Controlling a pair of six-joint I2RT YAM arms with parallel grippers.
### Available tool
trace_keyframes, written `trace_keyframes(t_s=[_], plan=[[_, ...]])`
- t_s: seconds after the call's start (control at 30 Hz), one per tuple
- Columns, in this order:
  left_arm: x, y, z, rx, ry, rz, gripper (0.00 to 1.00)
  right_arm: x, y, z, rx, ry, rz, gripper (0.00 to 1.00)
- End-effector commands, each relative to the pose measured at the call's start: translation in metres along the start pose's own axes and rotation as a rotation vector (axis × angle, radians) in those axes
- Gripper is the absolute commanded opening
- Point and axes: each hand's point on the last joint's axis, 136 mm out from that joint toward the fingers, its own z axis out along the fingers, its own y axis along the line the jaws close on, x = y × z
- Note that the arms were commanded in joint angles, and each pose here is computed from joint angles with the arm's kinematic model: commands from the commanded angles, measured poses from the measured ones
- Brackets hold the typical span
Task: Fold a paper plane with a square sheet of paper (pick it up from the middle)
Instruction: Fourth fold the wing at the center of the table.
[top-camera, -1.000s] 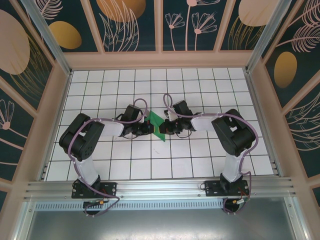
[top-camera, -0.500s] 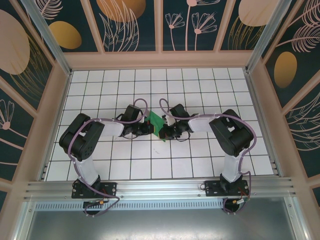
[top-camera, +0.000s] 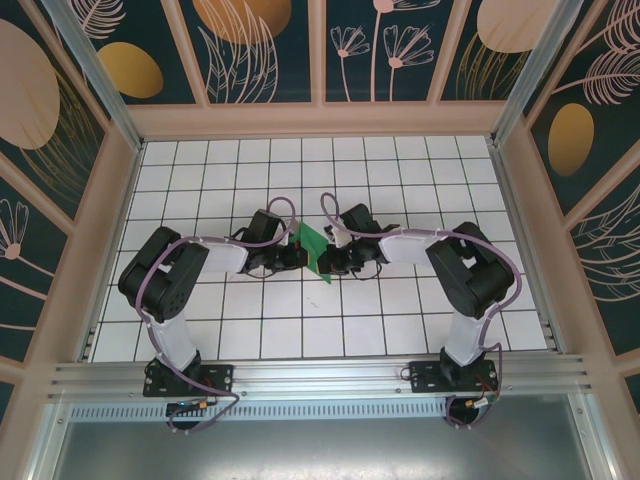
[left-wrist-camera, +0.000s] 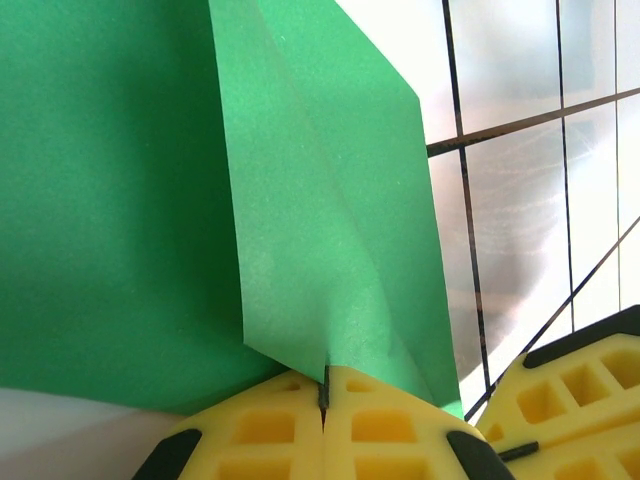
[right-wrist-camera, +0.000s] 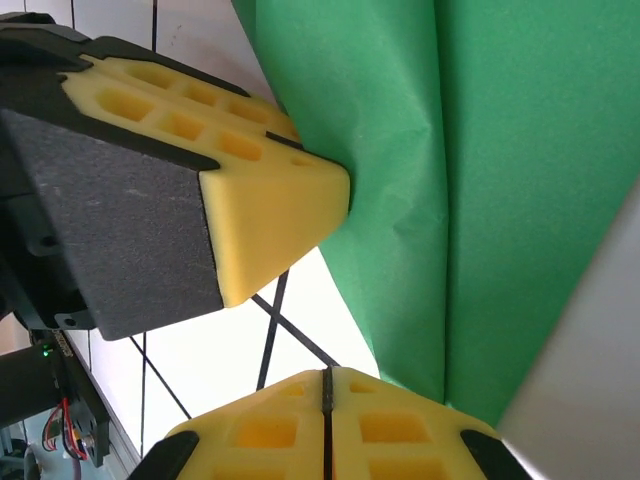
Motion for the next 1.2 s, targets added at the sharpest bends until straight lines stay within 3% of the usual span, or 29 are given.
trace_keyframes(t_s=[0.0, 0.23, 0.6, 0.9, 1.17], plan=[[0.021, 0.031, 0.005, -0.091, 0.056, -0.035, 0.04, 0.022, -0.012, 0.003, 0.039, 0.053, 0.025, 0.10], [0.023, 0.032, 0.007, -0.090, 0.066, -0.037, 0.04, 0.040, -0.046, 0.012, 0.151, 0.088, 0.072, 0.10], [0.022, 0.031, 0.006, -0.090, 0.062, -0.034, 0.04, 0.024, 0.001, -0.007, 0.040, 0.040, -0.001, 0.10], [0.024, 0.032, 0.006, -0.090, 0.065, -0.032, 0.04, 0.051, -0.044, 0.014, 0.152, 0.116, 0.072, 0.10], [0.024, 0.032, 0.007, -0.089, 0.066, -0.035, 0.04, 0.003, 0.016, -0.015, 0.035, -0.012, -0.029, 0.10]])
